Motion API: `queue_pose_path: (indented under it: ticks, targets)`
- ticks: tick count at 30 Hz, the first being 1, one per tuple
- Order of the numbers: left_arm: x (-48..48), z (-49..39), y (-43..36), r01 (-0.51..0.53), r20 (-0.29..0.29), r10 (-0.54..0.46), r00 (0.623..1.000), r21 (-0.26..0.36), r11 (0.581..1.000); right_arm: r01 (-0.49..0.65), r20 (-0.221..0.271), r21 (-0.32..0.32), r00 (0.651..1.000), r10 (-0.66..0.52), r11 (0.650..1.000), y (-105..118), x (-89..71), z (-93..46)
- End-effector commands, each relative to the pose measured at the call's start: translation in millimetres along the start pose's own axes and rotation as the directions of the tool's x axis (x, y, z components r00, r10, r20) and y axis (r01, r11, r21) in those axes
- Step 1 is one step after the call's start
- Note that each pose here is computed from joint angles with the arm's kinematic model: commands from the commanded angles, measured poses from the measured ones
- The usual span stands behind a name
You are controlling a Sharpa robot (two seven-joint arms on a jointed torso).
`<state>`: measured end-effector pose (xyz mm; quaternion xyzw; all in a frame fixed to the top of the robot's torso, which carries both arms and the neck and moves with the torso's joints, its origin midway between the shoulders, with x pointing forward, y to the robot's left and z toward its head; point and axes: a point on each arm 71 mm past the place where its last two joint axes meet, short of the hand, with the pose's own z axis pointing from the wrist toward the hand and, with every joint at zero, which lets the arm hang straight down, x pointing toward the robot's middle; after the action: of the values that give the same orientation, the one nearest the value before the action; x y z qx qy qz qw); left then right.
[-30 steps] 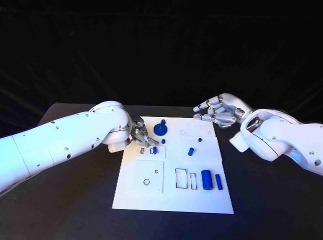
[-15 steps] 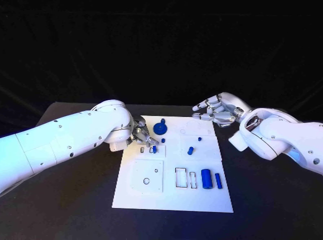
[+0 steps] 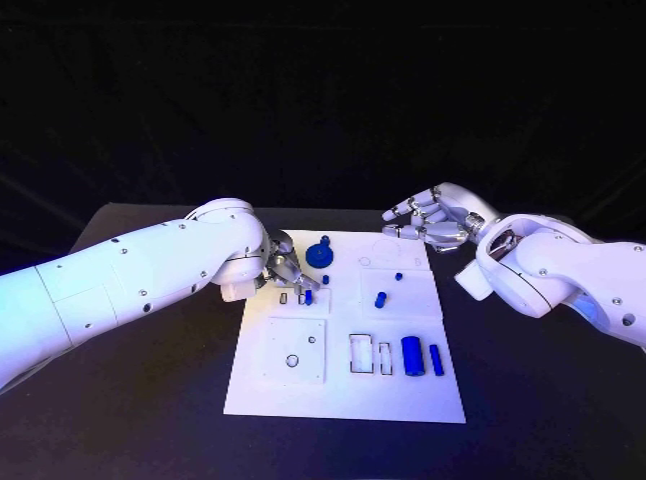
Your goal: Assemble the parts on the task board
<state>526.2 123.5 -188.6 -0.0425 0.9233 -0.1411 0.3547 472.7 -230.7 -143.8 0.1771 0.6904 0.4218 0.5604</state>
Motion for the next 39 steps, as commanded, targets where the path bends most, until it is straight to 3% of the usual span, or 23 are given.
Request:
queue_pose_path:
  ticks: [1,39]
  targets:
    - [2.1,0.8,-1.4,-0.022,-0.028,0.022,0.999,-0.003,1.000,0.004,-0.015,-0.005,1.000,-0.004,1.000,0.7,1.4,0.5]
    - [8.1,8.8,-6.5,-0.035,-0.052,0.035,0.998,-0.009,0.999,0.002,-0.033,-0.010,0.999,-0.003,1.000,1.0,5.3,3.5]
